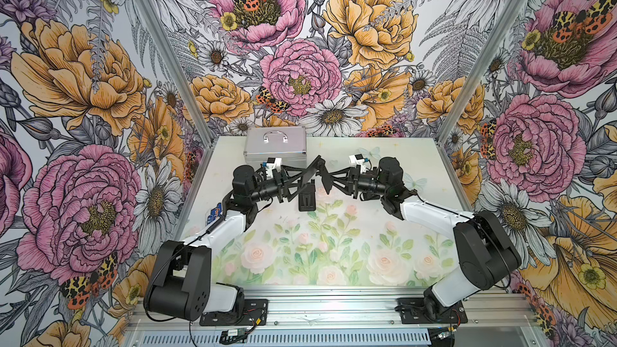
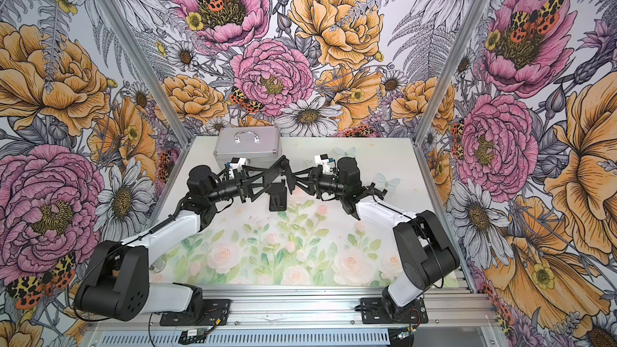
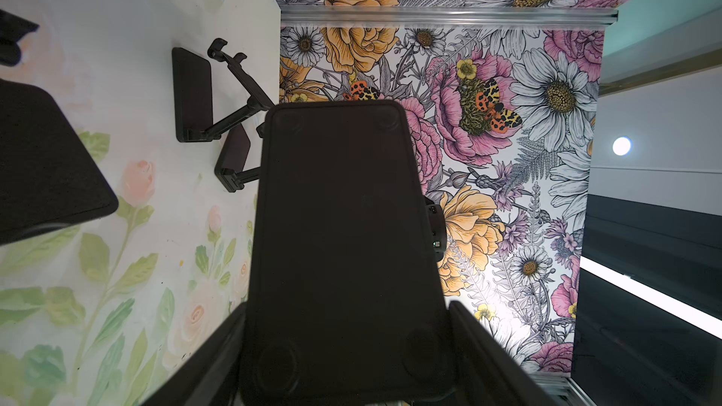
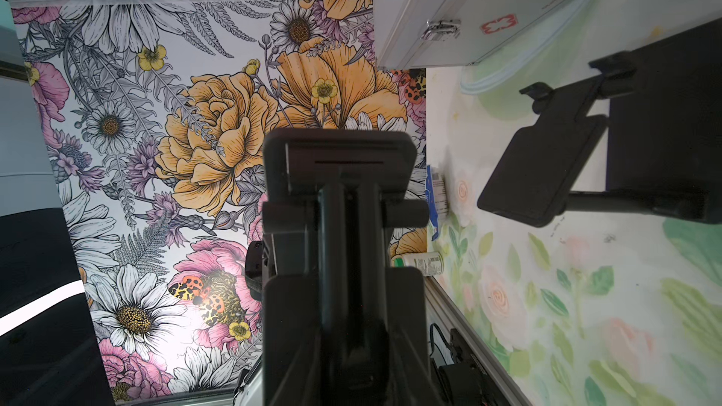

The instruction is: Open the phone stand

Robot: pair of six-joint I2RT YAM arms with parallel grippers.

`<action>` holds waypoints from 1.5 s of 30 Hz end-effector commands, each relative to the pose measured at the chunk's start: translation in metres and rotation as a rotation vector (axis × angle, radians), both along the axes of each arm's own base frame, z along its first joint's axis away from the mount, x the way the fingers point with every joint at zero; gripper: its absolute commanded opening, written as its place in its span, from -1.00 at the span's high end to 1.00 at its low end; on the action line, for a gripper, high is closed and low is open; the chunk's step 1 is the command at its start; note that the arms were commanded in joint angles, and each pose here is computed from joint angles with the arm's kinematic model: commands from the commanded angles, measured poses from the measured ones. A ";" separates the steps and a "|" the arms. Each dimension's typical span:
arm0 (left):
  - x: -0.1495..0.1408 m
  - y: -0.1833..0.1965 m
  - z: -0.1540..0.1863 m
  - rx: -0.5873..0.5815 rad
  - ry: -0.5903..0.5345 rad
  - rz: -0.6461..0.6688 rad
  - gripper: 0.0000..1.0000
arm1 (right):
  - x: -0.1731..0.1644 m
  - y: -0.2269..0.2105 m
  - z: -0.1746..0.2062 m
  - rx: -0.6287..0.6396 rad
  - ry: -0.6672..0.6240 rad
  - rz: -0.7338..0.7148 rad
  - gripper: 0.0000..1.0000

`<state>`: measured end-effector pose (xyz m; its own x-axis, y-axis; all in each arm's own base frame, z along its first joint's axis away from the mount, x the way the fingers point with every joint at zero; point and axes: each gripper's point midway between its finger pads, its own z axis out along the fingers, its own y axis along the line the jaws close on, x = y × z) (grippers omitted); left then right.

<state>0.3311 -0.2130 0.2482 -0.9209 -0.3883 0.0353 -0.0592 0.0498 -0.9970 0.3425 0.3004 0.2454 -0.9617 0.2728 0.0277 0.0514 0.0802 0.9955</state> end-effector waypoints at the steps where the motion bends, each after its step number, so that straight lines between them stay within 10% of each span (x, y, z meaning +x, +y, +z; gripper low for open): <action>1: 0.009 0.015 0.018 0.021 -0.121 0.070 -0.09 | 0.021 -0.020 0.014 0.011 -0.011 -0.086 0.78; 10: 0.007 0.012 0.018 0.021 -0.122 0.065 -0.10 | 0.024 -0.022 0.012 -0.069 -0.025 -0.091 -0.66; 30: -0.010 0.007 -0.008 0.102 -0.077 0.016 -0.11 | 0.008 -0.045 0.015 -0.869 -0.357 -0.057 -0.50; 45: -0.020 -0.017 -0.008 0.155 -0.085 -0.059 -0.12 | 0.000 -0.016 0.014 -1.021 -0.479 -0.024 -0.14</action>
<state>0.3088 -0.2258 0.2218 -0.9419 -0.3352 -0.0218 -0.0492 0.2018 -0.9782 0.3375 0.2848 0.2632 -0.8179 0.0005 -0.5753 -0.3030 0.8497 0.4315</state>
